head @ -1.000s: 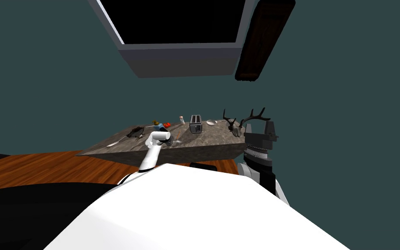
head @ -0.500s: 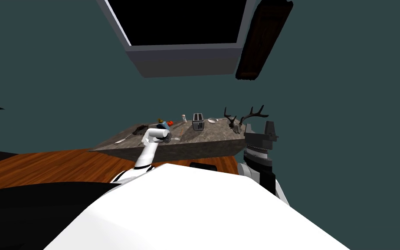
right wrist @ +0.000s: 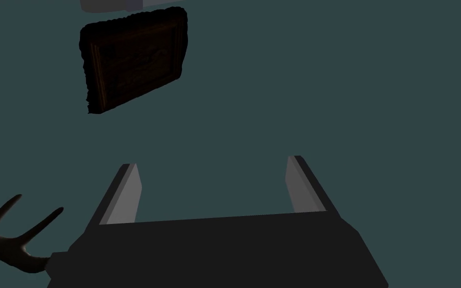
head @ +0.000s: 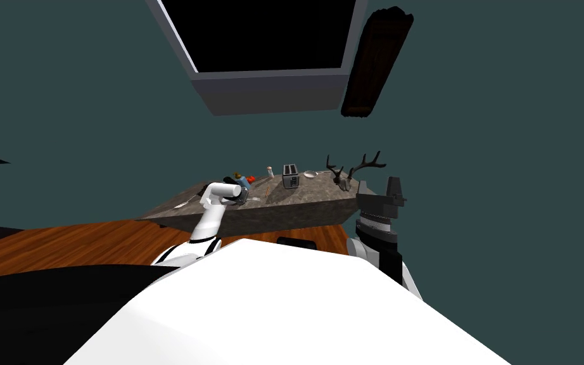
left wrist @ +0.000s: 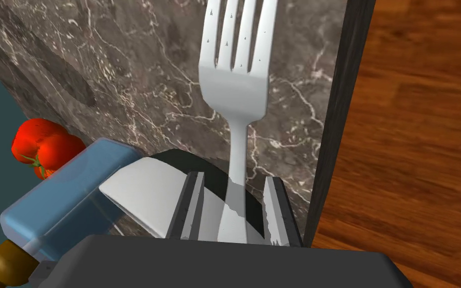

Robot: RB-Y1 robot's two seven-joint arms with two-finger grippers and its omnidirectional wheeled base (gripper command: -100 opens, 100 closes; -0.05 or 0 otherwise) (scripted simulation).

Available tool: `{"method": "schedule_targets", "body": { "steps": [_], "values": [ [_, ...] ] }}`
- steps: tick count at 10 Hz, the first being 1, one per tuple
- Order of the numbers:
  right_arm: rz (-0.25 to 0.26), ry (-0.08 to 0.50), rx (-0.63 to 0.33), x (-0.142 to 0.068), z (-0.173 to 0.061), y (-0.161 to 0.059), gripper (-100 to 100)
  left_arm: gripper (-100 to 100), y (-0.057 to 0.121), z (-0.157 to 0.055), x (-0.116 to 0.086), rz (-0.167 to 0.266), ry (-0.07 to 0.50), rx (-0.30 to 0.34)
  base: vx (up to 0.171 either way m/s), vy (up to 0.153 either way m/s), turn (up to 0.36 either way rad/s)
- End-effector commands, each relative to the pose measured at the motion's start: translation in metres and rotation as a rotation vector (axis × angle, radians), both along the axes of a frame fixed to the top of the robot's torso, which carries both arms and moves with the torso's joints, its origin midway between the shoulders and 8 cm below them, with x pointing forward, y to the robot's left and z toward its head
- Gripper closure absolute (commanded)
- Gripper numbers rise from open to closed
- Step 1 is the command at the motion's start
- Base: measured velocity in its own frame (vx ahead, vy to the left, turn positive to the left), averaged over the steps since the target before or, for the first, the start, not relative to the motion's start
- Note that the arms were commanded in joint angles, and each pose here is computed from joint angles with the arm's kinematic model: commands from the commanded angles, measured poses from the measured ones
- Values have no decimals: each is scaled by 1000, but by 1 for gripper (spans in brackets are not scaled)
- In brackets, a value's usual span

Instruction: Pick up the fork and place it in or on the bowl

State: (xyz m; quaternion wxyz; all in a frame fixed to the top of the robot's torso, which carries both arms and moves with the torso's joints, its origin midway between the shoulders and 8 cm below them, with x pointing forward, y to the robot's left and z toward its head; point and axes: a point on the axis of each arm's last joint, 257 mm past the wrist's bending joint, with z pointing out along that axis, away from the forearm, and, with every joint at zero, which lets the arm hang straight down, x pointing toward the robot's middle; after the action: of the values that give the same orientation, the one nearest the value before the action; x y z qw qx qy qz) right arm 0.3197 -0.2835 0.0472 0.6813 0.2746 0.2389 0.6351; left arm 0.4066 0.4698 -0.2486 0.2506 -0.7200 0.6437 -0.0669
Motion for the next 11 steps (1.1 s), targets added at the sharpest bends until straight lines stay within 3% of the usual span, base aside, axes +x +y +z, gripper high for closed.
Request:
{"method": "schedule_targets", "body": {
  "steps": [1,4,11],
  "values": [
    [0,0,0,0,0,0,0,100,10,17,8,4,-23,12,-76,71,-60],
    [0,0,0,0,0,0,0,100,22,34,10,13,-23,-1,-22,71,-88],
    [0,0,0,0,0,0,0,100,48,38,-16,60,79,-99,65,83,-53]
  ]
}}
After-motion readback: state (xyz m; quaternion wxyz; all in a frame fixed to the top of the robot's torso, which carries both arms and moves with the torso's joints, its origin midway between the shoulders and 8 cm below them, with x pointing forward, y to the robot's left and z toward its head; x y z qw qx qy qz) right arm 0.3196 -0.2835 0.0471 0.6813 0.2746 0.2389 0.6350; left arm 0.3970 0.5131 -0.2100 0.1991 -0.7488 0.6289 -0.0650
